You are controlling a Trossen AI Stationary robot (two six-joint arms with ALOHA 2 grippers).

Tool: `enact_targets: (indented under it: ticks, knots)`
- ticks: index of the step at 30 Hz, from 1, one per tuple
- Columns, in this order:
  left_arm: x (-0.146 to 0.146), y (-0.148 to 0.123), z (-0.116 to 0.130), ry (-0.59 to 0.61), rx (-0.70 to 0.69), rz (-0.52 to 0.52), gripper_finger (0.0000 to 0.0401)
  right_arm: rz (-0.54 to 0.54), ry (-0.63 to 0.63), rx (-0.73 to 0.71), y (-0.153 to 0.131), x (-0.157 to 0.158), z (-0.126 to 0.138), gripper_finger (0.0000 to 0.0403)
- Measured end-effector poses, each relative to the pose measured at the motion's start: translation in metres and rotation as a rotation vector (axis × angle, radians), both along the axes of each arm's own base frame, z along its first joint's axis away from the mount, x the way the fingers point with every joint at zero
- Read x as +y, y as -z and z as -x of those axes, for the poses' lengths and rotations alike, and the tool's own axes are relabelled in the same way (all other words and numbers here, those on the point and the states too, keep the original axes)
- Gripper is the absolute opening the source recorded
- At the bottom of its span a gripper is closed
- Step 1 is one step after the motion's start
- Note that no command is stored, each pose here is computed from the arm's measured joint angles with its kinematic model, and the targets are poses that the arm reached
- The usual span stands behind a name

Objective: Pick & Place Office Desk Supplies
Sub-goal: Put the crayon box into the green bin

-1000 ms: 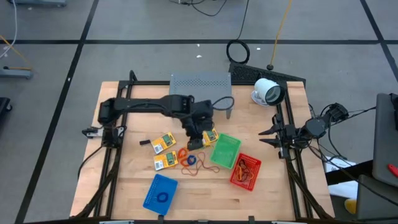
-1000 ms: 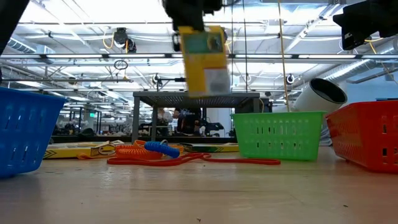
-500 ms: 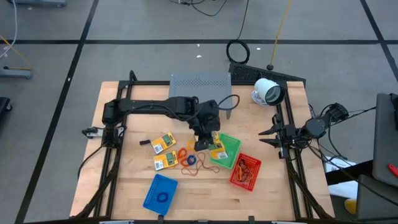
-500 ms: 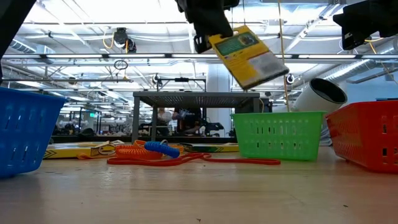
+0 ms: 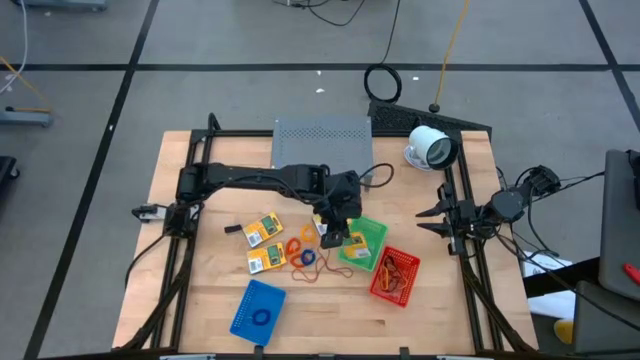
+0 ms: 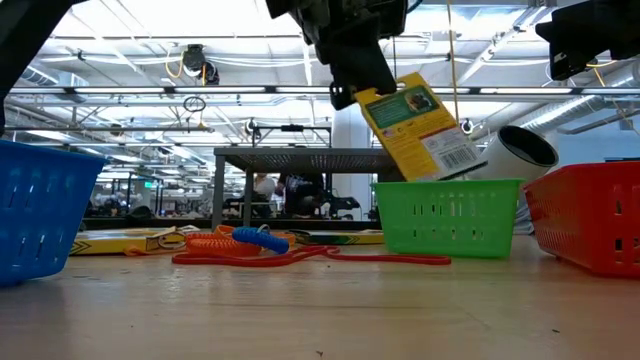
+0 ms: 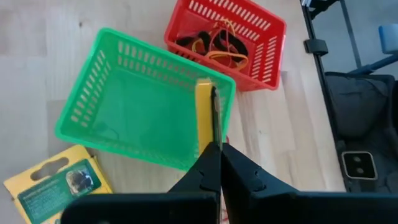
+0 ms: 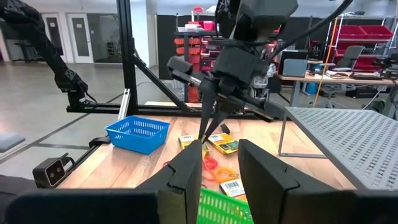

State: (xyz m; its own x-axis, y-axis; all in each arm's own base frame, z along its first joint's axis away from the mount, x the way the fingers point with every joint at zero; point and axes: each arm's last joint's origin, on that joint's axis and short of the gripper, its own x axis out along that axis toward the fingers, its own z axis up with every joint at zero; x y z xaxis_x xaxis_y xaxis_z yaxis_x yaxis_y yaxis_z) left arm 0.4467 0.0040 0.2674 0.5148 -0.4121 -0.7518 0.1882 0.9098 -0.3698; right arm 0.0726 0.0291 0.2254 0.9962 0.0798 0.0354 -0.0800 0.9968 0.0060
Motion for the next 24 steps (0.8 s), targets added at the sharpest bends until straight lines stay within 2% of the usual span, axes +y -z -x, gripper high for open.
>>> enact_targets:
  ticks: [16,24]
  knots:
    - [-0.024,0.03,-0.011,0.085,0.064,0.077,0.0001,0.0,0.0,0.0,0.0,0.0,0.0,0.0093]
    - [-0.04,0.041,-0.007,0.122,0.147,0.104,0.0002,0.0,0.0,0.001,0.0,0.0,0.0,0.0094]
